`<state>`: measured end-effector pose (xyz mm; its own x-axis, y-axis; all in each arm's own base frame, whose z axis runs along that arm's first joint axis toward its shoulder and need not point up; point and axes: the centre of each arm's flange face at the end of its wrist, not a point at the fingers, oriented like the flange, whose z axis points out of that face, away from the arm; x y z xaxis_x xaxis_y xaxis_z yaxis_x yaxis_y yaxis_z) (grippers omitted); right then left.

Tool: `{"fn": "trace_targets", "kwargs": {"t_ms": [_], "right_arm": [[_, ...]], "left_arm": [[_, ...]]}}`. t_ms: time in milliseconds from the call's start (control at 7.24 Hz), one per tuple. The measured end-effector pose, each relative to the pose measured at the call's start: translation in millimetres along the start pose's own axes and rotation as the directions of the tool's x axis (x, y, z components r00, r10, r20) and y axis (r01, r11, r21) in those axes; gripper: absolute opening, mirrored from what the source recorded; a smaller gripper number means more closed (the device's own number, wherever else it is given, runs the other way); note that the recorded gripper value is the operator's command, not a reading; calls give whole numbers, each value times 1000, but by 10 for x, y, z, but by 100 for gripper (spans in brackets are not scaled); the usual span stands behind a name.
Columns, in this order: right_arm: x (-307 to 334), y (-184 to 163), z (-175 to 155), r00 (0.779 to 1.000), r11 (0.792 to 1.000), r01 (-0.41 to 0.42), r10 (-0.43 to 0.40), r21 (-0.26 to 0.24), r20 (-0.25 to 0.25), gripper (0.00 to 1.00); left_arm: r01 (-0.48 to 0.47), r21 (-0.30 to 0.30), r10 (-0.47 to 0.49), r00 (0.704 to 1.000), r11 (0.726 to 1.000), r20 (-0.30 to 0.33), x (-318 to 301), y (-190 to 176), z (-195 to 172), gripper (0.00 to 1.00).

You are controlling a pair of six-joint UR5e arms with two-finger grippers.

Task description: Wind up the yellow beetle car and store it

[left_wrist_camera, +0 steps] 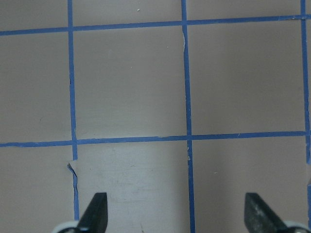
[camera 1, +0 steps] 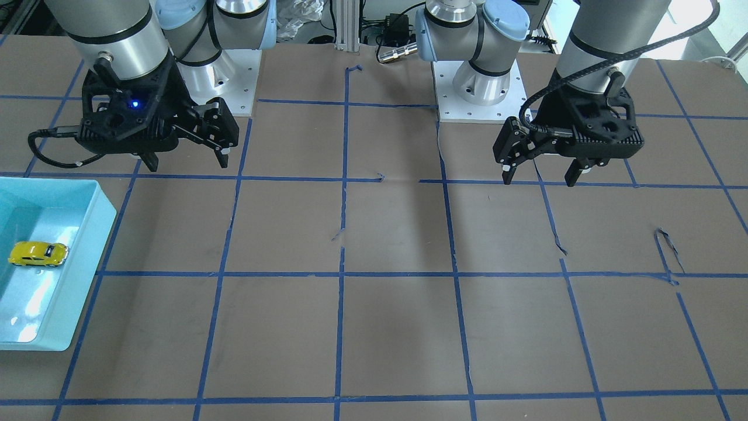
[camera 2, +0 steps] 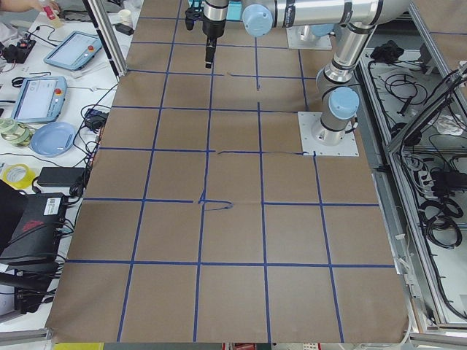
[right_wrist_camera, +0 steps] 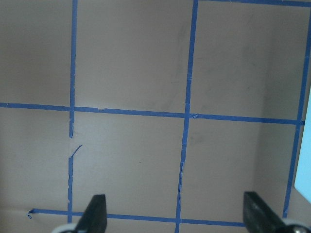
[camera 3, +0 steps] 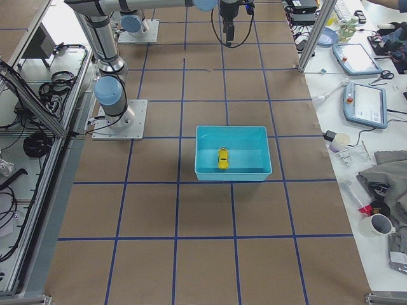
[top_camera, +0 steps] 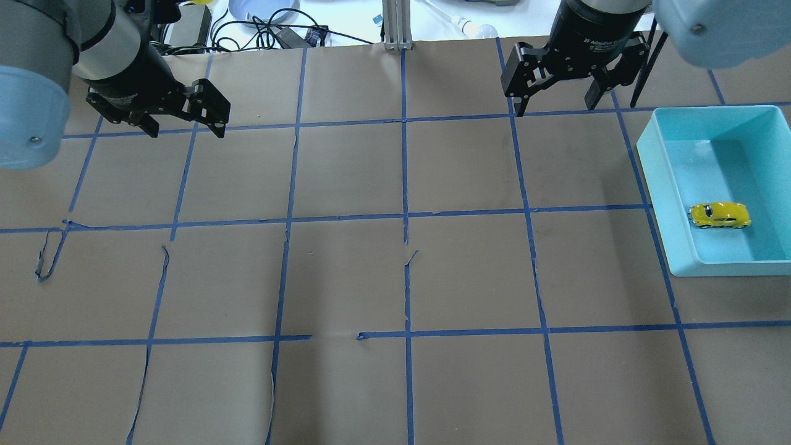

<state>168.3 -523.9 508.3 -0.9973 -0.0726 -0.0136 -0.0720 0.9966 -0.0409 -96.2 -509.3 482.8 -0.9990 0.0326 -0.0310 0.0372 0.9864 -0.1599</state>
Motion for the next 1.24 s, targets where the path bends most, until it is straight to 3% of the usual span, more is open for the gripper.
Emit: {"fn": "trace_targets", "kwargs": {"t_ms": [1243], "right_arm": [[-4,0,0,1000,1000,0,0,0,4,100]], "left_arm": [[-8,5,8,1000,1000,1,0,5,-26,100]]}}
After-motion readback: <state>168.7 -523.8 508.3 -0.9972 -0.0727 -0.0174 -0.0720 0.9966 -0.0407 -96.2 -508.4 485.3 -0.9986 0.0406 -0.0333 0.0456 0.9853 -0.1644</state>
